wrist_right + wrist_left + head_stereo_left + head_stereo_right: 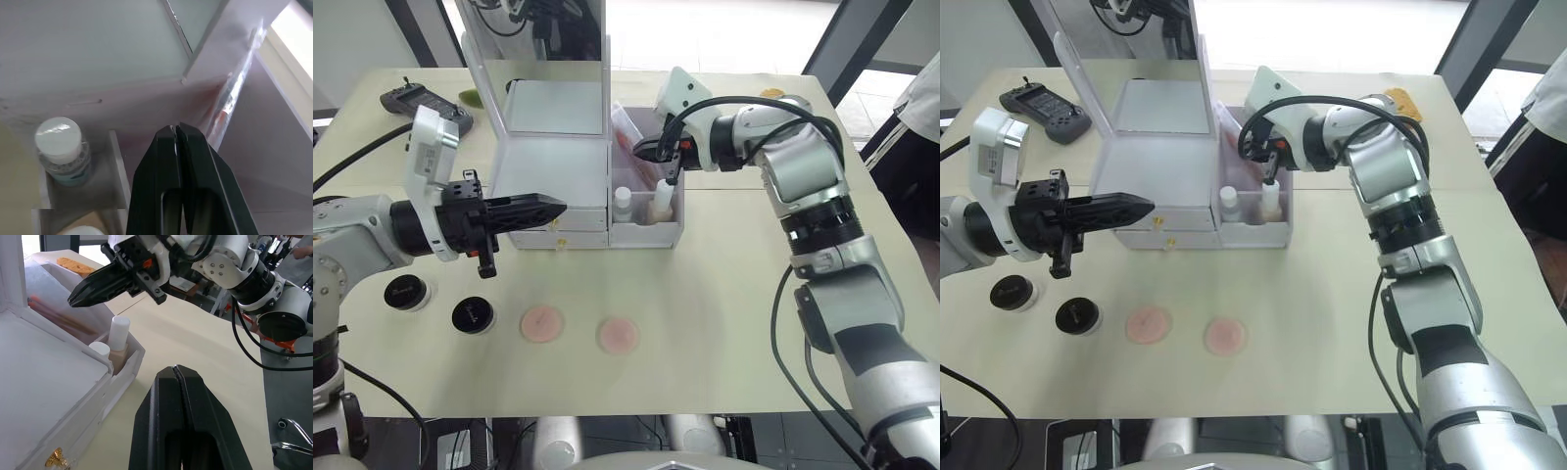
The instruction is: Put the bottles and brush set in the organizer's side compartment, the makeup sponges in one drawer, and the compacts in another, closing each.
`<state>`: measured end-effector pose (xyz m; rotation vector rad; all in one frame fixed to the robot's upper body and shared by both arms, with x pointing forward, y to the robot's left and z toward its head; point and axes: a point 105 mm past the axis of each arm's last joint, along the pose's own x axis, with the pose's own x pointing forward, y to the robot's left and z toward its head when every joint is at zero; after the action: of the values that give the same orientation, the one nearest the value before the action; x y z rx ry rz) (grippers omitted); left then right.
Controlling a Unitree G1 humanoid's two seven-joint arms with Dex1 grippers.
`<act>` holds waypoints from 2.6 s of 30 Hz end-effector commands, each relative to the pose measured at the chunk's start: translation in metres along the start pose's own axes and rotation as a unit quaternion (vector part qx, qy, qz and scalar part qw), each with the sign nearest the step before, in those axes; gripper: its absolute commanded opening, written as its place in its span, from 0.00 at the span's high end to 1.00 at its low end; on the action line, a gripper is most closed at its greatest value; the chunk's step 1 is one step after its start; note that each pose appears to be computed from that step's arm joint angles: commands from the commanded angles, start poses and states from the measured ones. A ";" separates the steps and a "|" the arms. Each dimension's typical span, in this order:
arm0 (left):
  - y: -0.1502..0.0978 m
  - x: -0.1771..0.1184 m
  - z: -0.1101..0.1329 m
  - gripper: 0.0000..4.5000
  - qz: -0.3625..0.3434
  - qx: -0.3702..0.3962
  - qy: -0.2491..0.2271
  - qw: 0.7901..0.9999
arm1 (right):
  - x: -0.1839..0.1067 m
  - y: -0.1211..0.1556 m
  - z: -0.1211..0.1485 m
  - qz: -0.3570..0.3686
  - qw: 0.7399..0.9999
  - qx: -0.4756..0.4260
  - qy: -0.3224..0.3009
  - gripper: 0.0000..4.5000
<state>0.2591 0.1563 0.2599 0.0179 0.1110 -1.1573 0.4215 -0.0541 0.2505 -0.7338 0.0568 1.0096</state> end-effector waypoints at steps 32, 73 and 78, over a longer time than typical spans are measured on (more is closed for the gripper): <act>0.113 -0.143 -0.005 0.30 0.287 0.066 0.018 0.955 | -0.218 0.031 -0.094 -0.179 0.943 0.261 -0.101 0.26; -0.007 -0.001 -0.073 0.01 0.256 -0.040 -0.131 0.957 | -0.149 0.100 0.031 0.092 0.980 0.125 -0.123 0.00; -0.010 0.026 -0.075 0.01 0.296 -0.017 -0.133 0.946 | -0.147 0.101 0.030 0.096 0.982 0.119 -0.113 0.00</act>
<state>0.2565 0.1414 0.1711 -0.1762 -0.0476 -0.5612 0.2547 -0.1137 0.2655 -0.3581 0.0878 1.2500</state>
